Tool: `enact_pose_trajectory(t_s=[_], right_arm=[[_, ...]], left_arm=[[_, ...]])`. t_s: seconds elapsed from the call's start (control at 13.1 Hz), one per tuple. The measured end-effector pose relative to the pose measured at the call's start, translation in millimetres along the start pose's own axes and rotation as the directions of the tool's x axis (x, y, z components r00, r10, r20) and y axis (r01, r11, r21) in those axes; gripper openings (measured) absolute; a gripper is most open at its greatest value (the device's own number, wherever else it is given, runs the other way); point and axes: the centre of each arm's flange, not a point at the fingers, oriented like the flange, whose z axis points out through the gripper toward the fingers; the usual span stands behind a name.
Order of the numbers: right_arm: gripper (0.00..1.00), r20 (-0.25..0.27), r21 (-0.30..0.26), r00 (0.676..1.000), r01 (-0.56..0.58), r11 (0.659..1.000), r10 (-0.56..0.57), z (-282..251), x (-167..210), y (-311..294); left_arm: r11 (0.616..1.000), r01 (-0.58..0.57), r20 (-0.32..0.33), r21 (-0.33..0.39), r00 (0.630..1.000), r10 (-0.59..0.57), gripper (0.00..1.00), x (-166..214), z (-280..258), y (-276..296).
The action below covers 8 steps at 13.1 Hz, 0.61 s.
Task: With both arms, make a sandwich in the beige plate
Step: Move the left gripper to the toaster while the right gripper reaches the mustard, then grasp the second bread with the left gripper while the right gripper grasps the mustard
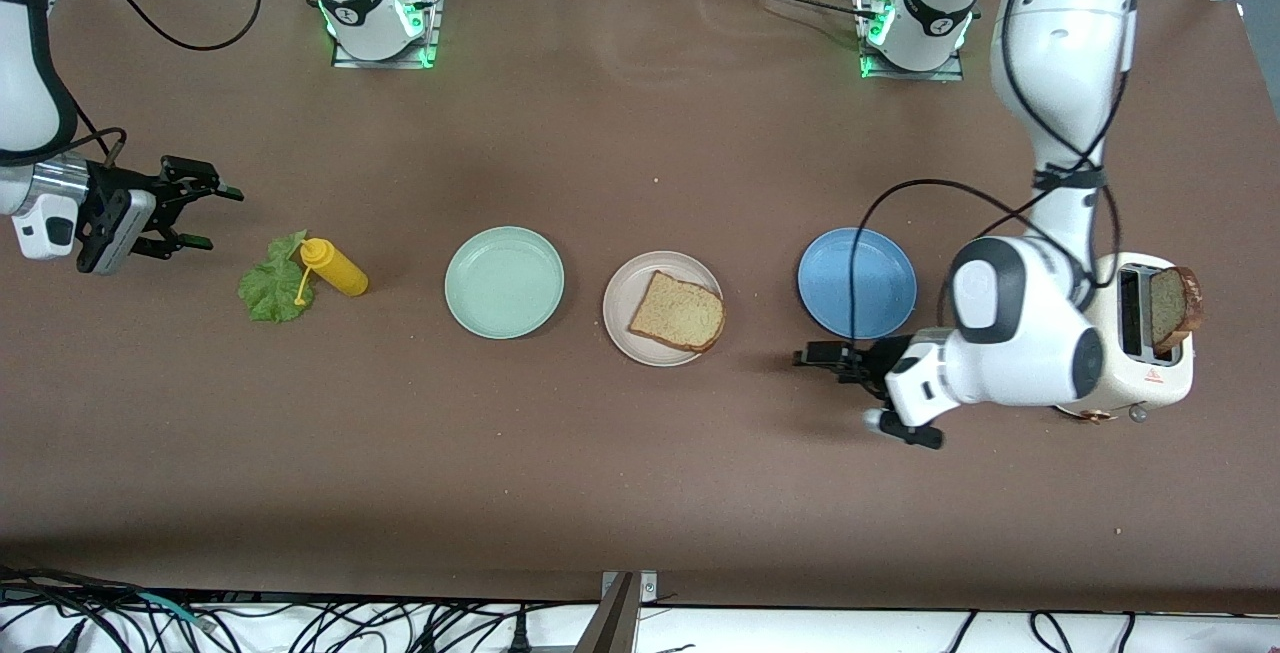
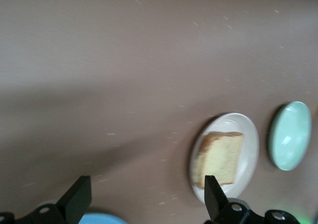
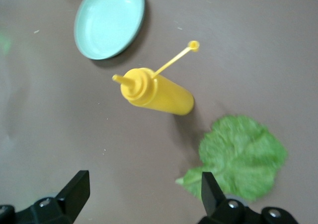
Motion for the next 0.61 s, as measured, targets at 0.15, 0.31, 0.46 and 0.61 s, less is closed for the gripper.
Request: enact_pose_trajectory(t_s=[0.15,0.31,0.46,0.61], right_arm=[[0.99,-0.065,0.057,0.995,0.084,0.995,-0.080,22.0,-23.6,9.5],[0.99,-0.159,0.106,0.979,0.142,0.984,-0.124,45.0,-45.4,12.9],[0.99,-0.230,0.116,0.959,0.194,0.974,-0.163,64.7,-59.7,18.3],[0.99,-0.300,0.103,0.934,0.236,0.966,-0.196,85.3,-64.3,26.1]], left_arm=[[0.993,-0.003,-0.025,0.115,1.000,0.006,1.00,-4.8,-48.4,-21.3],[0.983,0.008,-0.019,0.182,1.000,-0.005,1.00,-12.9,-80.3,-40.9],[0.970,0.026,-0.013,0.244,1.000,-0.024,1.00,-23.8,-114.0,-64.0],[0.955,0.047,-0.017,0.292,0.999,-0.044,1.00,-36.4,-148.5,-85.9]])
